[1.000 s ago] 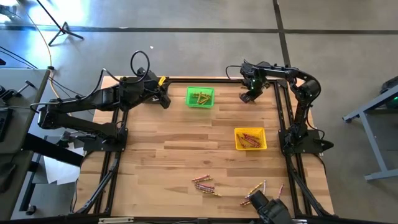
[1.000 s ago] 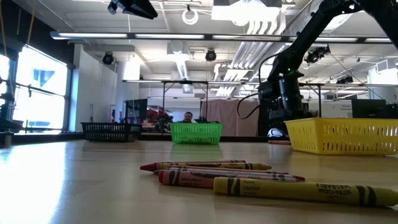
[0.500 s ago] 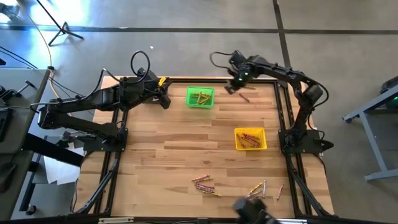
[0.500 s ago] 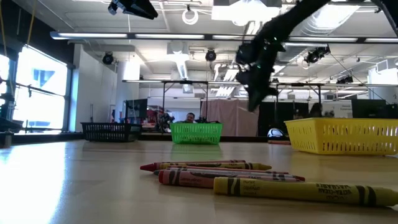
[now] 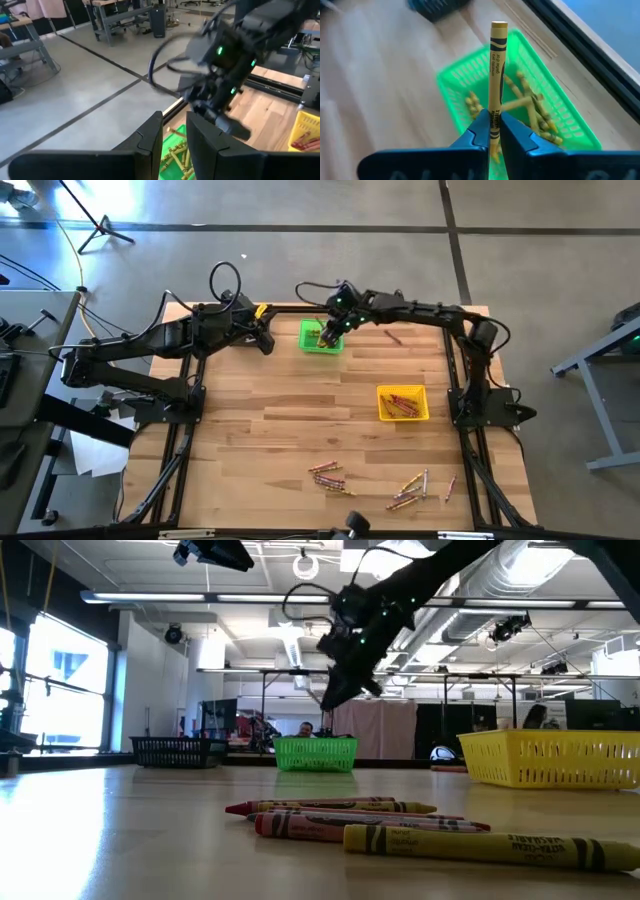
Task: Sort crayons
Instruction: Put the yellow crayon into the green basket, then put the red crayon into the yellow basket
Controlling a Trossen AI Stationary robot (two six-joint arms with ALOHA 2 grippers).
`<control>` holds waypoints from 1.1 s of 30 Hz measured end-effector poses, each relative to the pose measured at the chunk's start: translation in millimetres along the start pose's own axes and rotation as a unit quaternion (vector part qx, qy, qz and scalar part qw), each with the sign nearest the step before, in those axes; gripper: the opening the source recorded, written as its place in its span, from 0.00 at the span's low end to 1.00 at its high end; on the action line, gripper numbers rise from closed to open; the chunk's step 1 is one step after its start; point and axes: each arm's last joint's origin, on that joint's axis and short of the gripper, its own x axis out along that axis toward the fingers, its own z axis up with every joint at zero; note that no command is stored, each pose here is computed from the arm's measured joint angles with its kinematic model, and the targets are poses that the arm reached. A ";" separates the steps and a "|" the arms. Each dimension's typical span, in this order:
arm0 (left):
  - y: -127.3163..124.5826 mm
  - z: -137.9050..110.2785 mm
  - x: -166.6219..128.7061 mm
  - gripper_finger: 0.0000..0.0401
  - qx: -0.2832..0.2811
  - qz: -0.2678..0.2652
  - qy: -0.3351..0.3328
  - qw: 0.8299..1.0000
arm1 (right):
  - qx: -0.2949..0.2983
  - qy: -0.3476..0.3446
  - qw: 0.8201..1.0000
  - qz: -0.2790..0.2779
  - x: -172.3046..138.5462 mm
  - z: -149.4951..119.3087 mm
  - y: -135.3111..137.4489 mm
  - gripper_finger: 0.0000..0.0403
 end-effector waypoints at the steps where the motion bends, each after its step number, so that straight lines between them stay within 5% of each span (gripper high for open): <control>1: -0.1 0.0 0.0 0.18 -0.001 -0.001 0.000 1.000 | 0.001 0.006 1.000 -0.008 4.3 -1.9 -1.3 0.04; 12: -1.5 -0.9 -0.1 0.18 -0.007 -0.026 0.006 1.000 | 0.012 0.008 1.000 -0.016 6.9 -2.9 -2.8 0.19; 18: -0.8 -7.0 -0.3 0.18 -0.014 -0.023 0.035 0.999 | 0.019 0.081 0.996 -0.032 -4.2 -15.5 -5.2 0.28; 23: 0.0 -11.9 -0.7 0.18 -0.019 -0.018 0.058 0.998 | 0.047 0.180 0.975 -0.118 -30.4 -31.9 -29.6 0.28; 33: -0.4 -11.4 -0.8 0.18 -0.033 -0.020 0.056 0.998 | 0.160 0.261 0.938 -0.164 -50.7 -55.3 -99.6 0.28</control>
